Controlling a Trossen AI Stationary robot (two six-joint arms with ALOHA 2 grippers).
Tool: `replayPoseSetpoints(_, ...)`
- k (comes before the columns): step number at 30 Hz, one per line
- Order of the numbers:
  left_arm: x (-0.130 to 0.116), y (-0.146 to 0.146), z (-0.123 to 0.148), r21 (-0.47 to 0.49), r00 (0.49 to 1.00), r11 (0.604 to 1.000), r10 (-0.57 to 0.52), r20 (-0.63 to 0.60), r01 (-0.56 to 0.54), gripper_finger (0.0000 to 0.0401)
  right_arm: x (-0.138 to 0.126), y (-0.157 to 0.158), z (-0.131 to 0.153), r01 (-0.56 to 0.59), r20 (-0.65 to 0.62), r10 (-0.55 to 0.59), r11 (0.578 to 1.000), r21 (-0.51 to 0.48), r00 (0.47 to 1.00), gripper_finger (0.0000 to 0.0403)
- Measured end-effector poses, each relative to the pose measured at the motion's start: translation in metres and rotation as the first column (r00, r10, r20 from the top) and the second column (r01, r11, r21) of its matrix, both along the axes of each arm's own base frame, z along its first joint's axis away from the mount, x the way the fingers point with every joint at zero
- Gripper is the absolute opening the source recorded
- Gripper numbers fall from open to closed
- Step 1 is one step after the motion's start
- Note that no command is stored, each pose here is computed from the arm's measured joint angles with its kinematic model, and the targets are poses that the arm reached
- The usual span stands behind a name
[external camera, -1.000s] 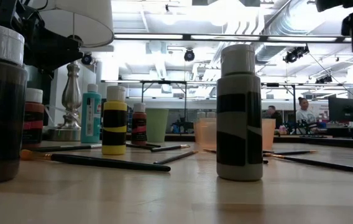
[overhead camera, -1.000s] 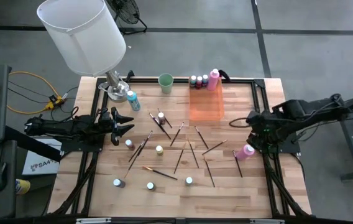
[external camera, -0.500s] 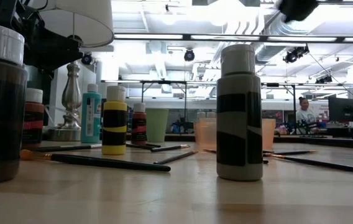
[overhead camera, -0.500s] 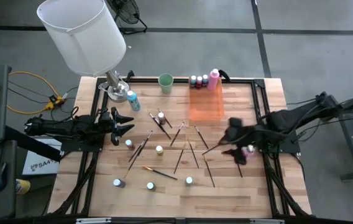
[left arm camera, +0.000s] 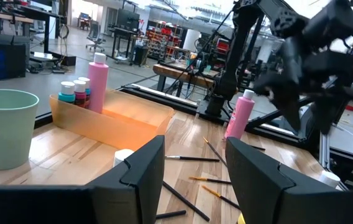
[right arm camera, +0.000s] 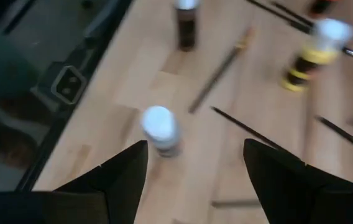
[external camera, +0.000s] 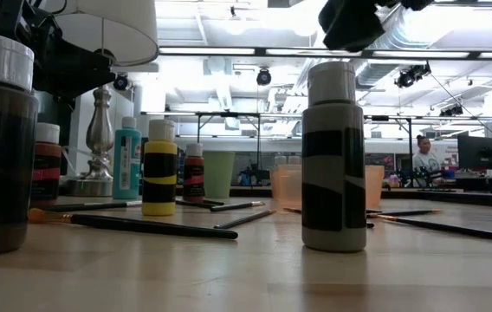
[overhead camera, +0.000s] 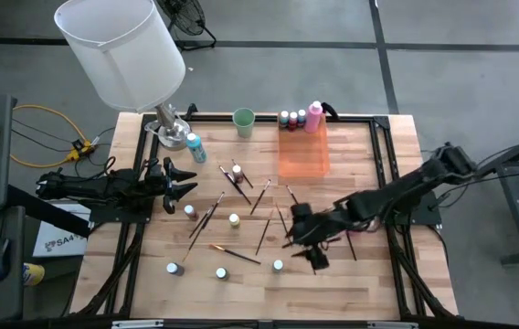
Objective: Pick & Place Paint Supplies
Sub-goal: Put the gray paint bottle into the orange bin
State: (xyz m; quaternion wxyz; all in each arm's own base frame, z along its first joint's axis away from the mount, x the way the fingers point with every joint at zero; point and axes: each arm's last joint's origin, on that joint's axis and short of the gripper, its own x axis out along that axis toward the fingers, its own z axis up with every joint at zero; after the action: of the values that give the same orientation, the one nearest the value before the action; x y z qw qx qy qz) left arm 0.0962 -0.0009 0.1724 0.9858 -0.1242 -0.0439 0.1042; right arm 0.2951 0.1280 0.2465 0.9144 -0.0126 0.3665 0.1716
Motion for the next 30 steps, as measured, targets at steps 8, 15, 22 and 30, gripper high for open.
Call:
replayPoseSetpoints(8, 0.0, 0.0, 0.0, 0.0, 1.0, 1.0, 0.0, 0.0, 0.0, 0.0168, 0.02, 0.02, -0.031, -0.106, 0.022, 0.107, 0.994, -0.012, 0.994, 0.0258)
replayPoseSetpoints(15, 0.0, 0.0, 0.0, 0.0, 1.0, 1.0, 0.0, 0.0, 0.0, 0.0168, 0.028, 0.024, -0.044, -0.107, 0.028, 0.107, 0.994, -0.017, 0.994, 0.0258)
replayPoseSetpoints(22, 0.0, 0.0, 0.0, 0.0, 1.0, 1.0, 0.0, 0.0, 0.0, 0.0168, 0.028, 0.023, -0.051, -0.104, -0.001, 0.104, 0.994, -0.043, 0.995, 0.0258)
replayPoseSetpoints(30, 0.0, 0.0, 0.0, 0.0, 1.0, 1.0, 0.0, 0.0, 0.0, 0.0168, 0.031, 0.026, -0.061, -0.122, -0.016, 0.121, 0.991, -0.059, 0.992, 0.0257)
